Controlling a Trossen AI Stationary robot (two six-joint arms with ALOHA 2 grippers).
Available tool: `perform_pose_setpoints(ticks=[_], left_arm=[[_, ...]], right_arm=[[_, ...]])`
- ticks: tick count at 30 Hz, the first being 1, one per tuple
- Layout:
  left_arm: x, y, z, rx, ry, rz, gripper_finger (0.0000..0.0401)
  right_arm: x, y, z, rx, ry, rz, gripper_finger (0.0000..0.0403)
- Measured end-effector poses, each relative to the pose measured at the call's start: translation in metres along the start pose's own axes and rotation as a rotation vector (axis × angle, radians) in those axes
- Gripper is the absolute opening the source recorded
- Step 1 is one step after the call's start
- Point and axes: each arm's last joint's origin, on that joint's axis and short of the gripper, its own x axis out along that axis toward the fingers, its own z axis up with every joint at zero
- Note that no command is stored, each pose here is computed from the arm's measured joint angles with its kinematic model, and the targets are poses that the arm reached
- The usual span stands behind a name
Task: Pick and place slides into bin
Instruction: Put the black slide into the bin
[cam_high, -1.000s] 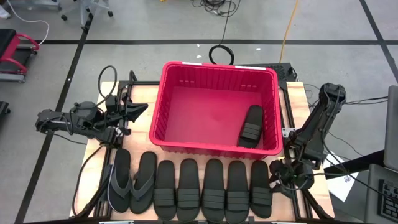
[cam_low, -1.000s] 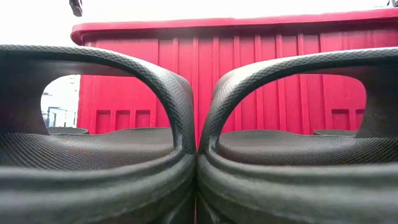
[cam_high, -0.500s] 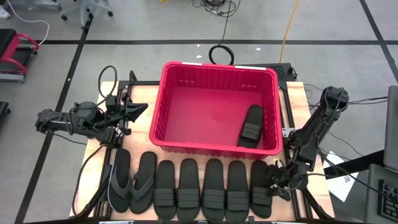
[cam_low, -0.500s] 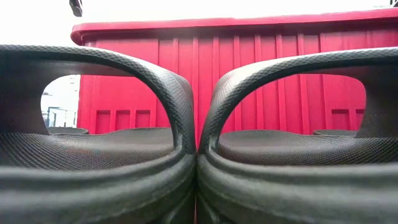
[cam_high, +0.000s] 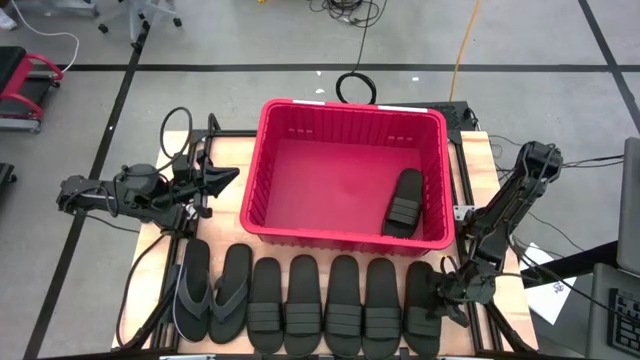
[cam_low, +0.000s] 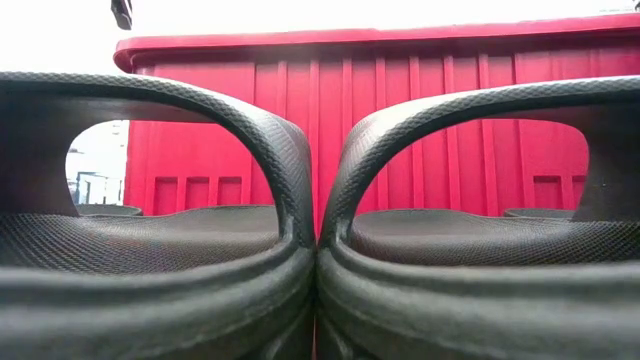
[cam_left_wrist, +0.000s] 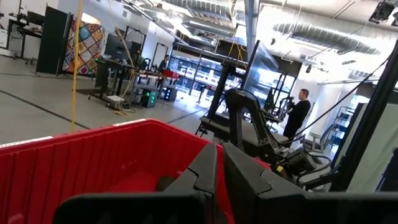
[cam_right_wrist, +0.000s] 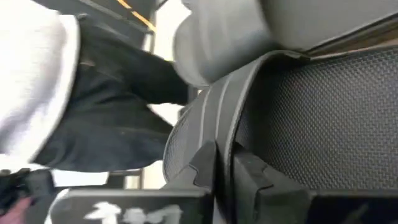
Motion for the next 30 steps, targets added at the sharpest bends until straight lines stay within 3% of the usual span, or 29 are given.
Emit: perform_pose_setpoints(ticks=[7,14,23,30], left_arm=[[0.0,-0.001,0.004,-0.086,-0.039,-0.012,0.0026],[0.0,-0.002,0.008,-0.101,-0.077,-0.023,0.0026],[-0.001,-0.003,0.011,-0.103,-0.098,-0.056,0.0026],[-0.001,-0.003,0.012,-0.056,-0.111,-0.047,0.0026]], right_arm=[[-0.009,0.02,0.008,-0.028,-0.029,0.152,0.0006],[-0.015,0.057,0.02,-0.117,-0.062,0.218,0.0003],[-0.042,0.119,0.065,-0.338,-0.104,0.141,0.0002],[-0.09,0.158,0.112,-0.494,-0.194,0.057,0.0001]])
